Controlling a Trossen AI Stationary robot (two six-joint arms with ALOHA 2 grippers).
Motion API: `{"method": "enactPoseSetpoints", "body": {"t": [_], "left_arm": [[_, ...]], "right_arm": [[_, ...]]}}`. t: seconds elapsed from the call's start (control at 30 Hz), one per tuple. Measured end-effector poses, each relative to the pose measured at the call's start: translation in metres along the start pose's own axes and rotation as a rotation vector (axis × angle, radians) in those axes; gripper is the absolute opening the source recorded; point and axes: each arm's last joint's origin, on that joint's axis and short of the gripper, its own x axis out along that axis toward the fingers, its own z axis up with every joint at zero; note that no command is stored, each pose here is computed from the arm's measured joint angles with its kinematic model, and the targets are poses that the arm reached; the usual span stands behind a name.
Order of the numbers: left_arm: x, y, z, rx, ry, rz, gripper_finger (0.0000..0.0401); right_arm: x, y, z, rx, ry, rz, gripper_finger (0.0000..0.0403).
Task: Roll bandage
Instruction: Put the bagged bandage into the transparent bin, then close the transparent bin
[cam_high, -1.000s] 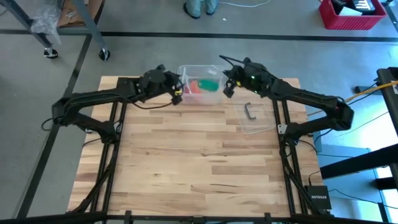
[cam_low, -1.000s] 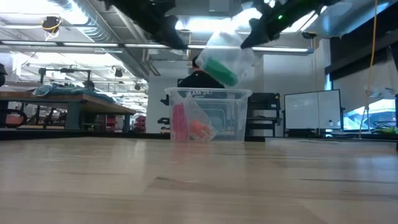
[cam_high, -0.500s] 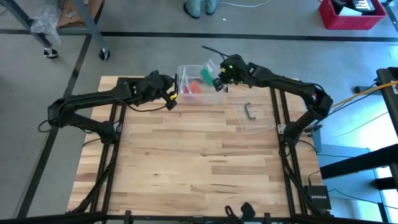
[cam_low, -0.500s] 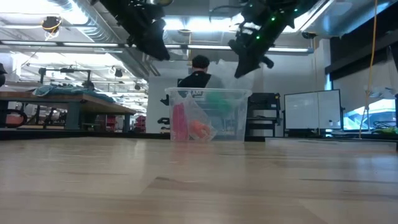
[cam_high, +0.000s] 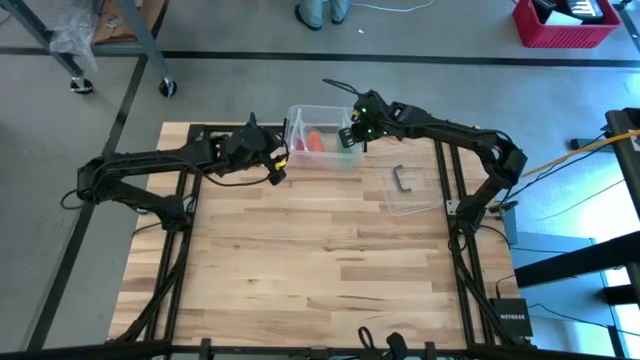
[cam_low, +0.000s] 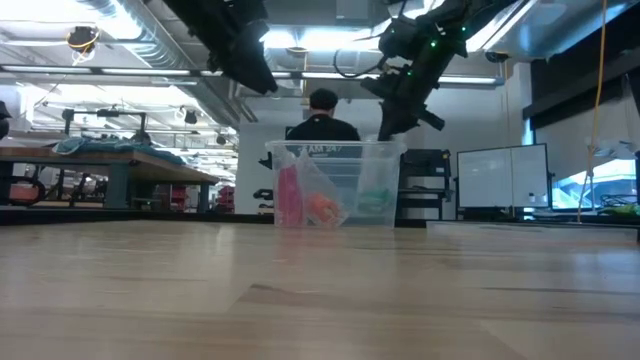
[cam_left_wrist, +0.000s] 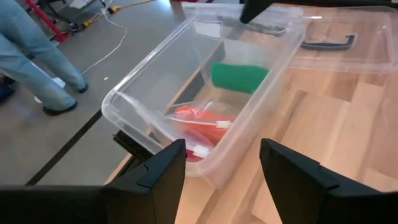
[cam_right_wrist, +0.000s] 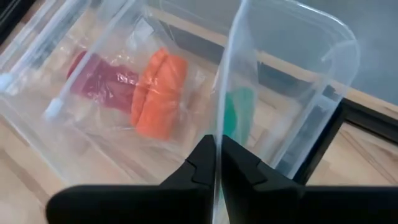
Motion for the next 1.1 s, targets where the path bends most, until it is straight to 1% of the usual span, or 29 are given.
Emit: {"method": "enactPoseSetpoints", "body": {"t": [0.13, 0.23, 0.37, 0.53, 0.67, 0.83, 0.97, 1.1], "left_arm": [[-0.001, -0.002, 0.000, -0.002, -0.004, -0.008, 0.0198], [-0.001, -0.004, 0.000, -0.002, -0.006, -0.013, 0.0198], [-0.002, -0.004, 0.000, -0.017, -0.007, -0.014, 0.0198], [-0.001, -0.004, 0.000, -0.020, -0.006, -0.013, 0.0198], [-0.001, -0.004, 0.001, -0.017, -0.008, -0.013, 0.0198], [-0.001, -0.004, 0.000, -0.010, -0.003, -0.012, 0.0198], [-0.001, -0.004, -0.001, 0.010, 0.003, -0.012, 0.0198], [0.003, -0.008, -0.007, 0.062, -0.010, -0.019, 0.0198]], "right_arm": [[0.001, -0.001, -0.001, 0.016, 0.002, -0.021, 0.0030], [0.005, -0.001, -0.002, 0.014, 0.010, -0.026, 0.0051], [0.016, -0.002, -0.005, -0.005, 0.036, -0.046, 0.0101], [0.014, -0.002, -0.004, -0.075, 0.024, -0.059, 0.0167], [-0.007, 0.000, 0.004, -0.121, -0.017, -0.041, 0.0198], [-0.038, 0.002, 0.007, -0.202, -0.015, -0.037, 0.0215], [-0.066, 0.002, -0.002, -0.271, 0.038, -0.057, 0.0218], [-0.093, 0.009, -0.022, -0.361, 0.102, -0.101, 0.0218]]}}
